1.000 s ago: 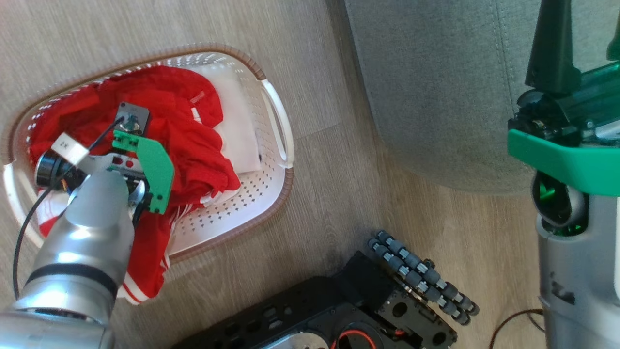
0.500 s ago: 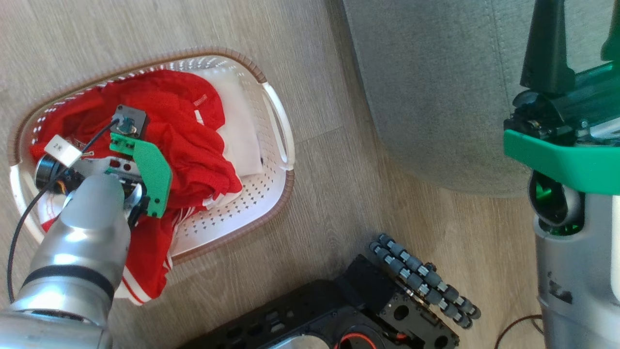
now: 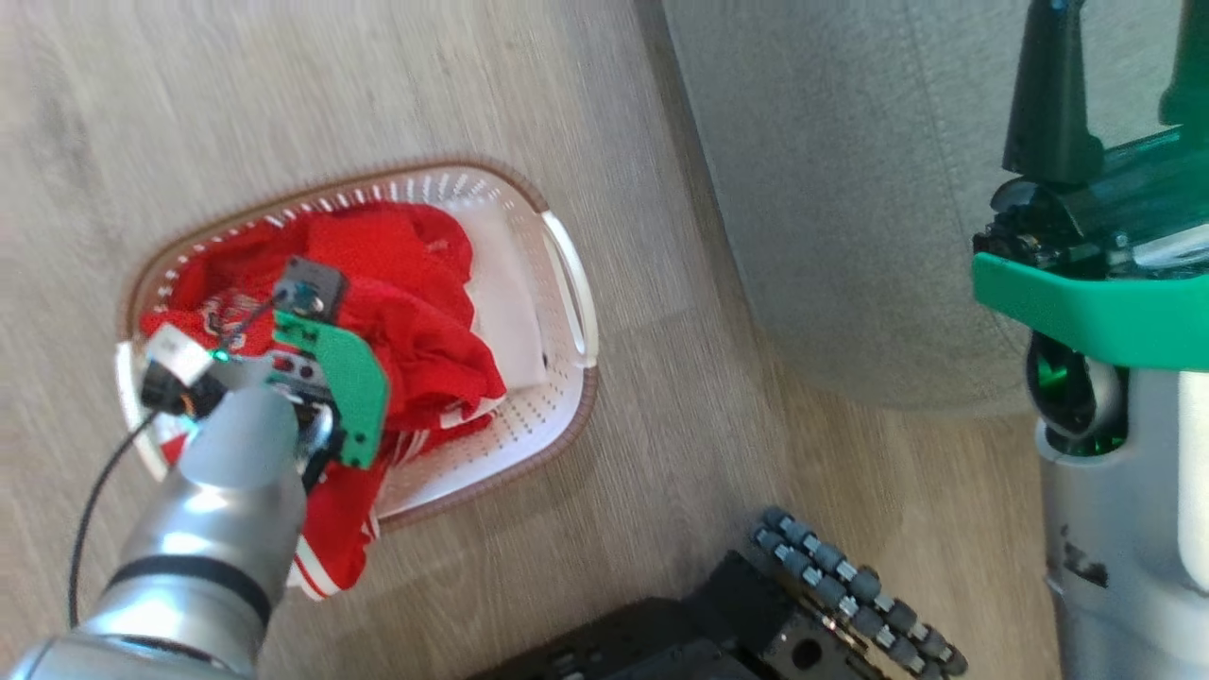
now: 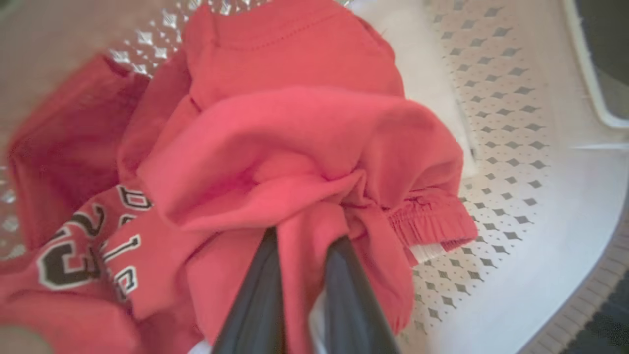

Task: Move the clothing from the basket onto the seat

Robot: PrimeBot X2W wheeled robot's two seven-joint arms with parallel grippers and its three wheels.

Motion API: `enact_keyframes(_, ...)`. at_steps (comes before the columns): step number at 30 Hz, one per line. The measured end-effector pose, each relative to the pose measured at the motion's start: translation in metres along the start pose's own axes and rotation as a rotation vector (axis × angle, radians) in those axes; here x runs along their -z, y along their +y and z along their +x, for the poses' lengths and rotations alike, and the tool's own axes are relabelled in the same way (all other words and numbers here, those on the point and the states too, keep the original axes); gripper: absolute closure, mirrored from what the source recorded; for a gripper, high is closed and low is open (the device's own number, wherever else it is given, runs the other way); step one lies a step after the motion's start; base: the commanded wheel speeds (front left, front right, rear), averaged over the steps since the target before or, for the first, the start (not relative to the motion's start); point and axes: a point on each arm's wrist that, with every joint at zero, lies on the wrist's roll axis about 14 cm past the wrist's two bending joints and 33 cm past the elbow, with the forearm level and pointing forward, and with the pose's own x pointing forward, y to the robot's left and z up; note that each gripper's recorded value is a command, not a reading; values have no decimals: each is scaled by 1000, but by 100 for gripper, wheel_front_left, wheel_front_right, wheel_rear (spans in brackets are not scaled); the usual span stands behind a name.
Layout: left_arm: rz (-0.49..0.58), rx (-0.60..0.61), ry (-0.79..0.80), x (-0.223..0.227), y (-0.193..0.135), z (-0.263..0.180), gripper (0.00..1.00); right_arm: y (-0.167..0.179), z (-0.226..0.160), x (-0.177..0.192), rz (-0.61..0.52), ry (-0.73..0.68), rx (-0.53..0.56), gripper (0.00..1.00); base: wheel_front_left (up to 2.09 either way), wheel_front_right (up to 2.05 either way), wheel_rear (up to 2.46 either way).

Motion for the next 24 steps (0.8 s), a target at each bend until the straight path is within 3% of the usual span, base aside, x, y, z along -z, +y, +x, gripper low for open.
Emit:
enact_keyframes(9,16,-20,-198,-48,-20,-48,100,4,-16,-40,9,-55,-1,0,0,0,0)
enact_keyframes(24,9,-59,-457,-80,-40,-128,100,12,-44,-92,41,-137,-35,0,0,0,0)
